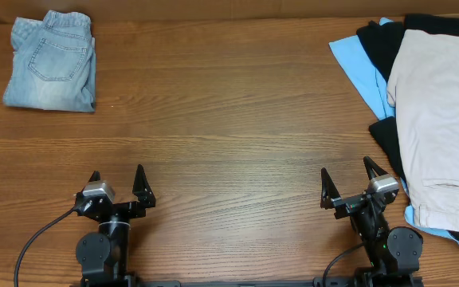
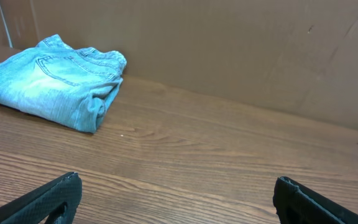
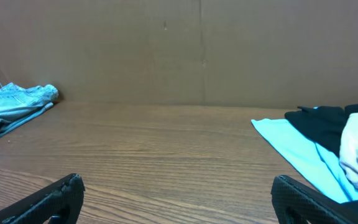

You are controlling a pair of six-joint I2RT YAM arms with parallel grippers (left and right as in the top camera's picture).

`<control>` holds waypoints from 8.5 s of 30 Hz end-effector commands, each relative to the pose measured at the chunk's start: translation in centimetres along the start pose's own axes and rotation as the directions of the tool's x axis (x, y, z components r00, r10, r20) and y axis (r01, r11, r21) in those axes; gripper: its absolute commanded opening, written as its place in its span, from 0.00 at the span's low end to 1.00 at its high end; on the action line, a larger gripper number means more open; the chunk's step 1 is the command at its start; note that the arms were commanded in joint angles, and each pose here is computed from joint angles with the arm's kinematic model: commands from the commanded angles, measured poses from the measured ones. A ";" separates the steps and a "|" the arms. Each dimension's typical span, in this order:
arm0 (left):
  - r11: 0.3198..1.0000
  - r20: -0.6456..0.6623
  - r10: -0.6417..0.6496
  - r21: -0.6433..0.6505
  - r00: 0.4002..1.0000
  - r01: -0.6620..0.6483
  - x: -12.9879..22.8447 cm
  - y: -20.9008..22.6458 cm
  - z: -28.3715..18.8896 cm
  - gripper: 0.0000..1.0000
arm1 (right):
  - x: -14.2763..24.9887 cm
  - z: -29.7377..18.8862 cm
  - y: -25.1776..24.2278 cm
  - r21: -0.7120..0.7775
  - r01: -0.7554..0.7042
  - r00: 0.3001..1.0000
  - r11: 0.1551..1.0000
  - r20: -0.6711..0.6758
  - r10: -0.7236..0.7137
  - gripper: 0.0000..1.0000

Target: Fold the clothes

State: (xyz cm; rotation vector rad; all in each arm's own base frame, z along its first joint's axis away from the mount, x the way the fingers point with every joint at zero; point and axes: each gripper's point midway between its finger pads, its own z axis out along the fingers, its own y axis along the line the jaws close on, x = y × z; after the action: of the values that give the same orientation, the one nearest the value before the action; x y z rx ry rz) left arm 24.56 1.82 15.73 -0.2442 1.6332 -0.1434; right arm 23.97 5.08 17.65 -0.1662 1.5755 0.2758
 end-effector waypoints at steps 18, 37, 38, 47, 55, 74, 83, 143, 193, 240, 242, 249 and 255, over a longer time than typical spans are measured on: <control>1.000 0.006 -0.013 0.002 1.000 0.013 0.0 0.0 0.0 1.00 | 0.1 0.0 0.0 0.004 0.001 1.000 1.000 0.006 -0.001 1.00; 1.000 0.012 -0.010 -0.027 1.000 0.010 -0.1 0.5 0.0 1.00 | -0.5 0.0 -0.6 0.038 0.006 0.999 0.999 0.031 -0.007 1.00; 1.000 0.012 -0.010 -0.027 1.000 0.010 -0.1 0.6 0.0 1.00 | -0.6 0.0 -0.6 0.037 0.007 0.999 0.999 0.037 -0.008 1.00; 0.997 0.035 -0.012 0.073 0.999 0.009 -0.8 -1.3 -0.1 1.00 | -4.7 -0.5 1.3 -0.057 0.058 0.980 0.997 0.196 -0.046 1.00; 0.979 0.122 0.120 0.151 0.985 -0.138 -4.5 -3.5 -1.0 1.00 | -8.7 -1.5 1.4 -0.025 0.075 0.977 0.997 0.202 -0.068 1.00; 0.977 -0.443 0.181 0.184 0.878 -0.108 -9.8 -5.5 7.2 1.00 | -14.1 9.9 -0.3 -0.070 0.003 0.885 0.998 -0.465 -0.035 1.00; 0.996 -0.755 0.048 0.082 0.654 0.022 1.6 -2.5 13.3 1.00 | -6.5 15.4 -1.0 -0.104 -0.117 0.774 0.988 -0.633 0.025 1.00; 0.924 -0.723 0.063 0.303 0.688 0.233 2.7 -6.8 19.2 0.91 | -1.1 -1.7 -31.6 0.845 -0.352 0.364 0.404 -0.274 0.890 0.04; 0.971 -0.674 0.239 0.172 0.699 -0.166 -5.2 -2.8 21.4 1.00 | 0.4 17.4 15.1 0.034 -0.349 0.399 0.937 -0.899 0.181 0.67; 0.915 -0.777 0.397 0.376 0.490 -0.145 13.4 -15.2 36.4 0.73 | 0.1 18.9 2.7 0.259 -0.268 0.431 0.928 -0.829 0.356 0.92; 0.915 -0.777 0.396 0.376 0.488 -0.145 13.5 -15.2 36.4 0.73 | 0.1 18.9 2.7 0.260 -0.267 0.433 0.928 -0.828 0.356 0.91; 0.923 -0.796 0.382 0.354 0.470 -0.152 14.4 -14.7 36.0 0.67 | 0.1 18.9 2.7 0.260 -0.267 0.431 0.928 -0.829 0.356 0.91; 0.923 -0.803 0.384 0.345 0.456 -0.170 14.7 -14.3 35.9 0.69 | 0.1 18.9 2.7 0.260 -0.267 0.432 0.928 -0.829 0.356 0.91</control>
State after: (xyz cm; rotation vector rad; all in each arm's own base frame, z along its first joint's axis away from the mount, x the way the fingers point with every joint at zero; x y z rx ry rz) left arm 60.71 -13.84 3.21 0.3622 2.6092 -0.2393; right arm 40.80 13.14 15.68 0.1097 2.7279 0.4612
